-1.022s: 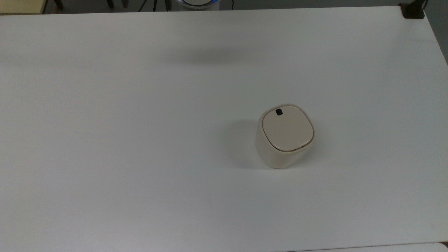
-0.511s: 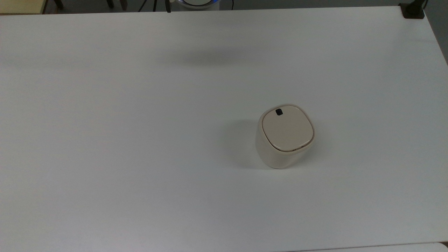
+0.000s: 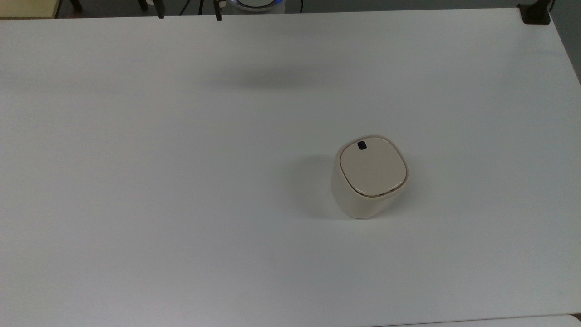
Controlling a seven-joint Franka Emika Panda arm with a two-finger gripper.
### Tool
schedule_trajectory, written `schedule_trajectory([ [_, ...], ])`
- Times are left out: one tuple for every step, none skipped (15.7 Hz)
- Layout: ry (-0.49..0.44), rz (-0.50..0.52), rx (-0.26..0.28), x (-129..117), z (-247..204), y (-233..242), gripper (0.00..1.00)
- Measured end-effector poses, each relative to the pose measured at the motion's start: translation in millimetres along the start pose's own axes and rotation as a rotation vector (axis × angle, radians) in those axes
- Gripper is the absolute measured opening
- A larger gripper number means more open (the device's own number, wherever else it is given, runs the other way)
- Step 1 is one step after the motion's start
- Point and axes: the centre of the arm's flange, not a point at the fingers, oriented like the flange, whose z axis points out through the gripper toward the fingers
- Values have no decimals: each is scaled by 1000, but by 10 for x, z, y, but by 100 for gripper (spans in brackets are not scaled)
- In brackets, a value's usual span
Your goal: Close the trash bin
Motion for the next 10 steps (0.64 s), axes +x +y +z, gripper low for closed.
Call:
schedule_trajectory([
  [0,3,-1,15,6,18,100],
  [-1,5,-1,25,12,25,100],
  [-1,5,-1,30,16,25,100],
  [-1,4,-1,31,16,24,100],
  [-1,4,-1,31,16,23,100],
  [-1,4,-1,31,15,21,100],
  [-1,3,-1,31,15,18,100],
  [-1,2,-1,32,15,11,100],
  [-2,0,-1,31,17,0,100],
  [-3,-2,0,31,18,-12,100],
])
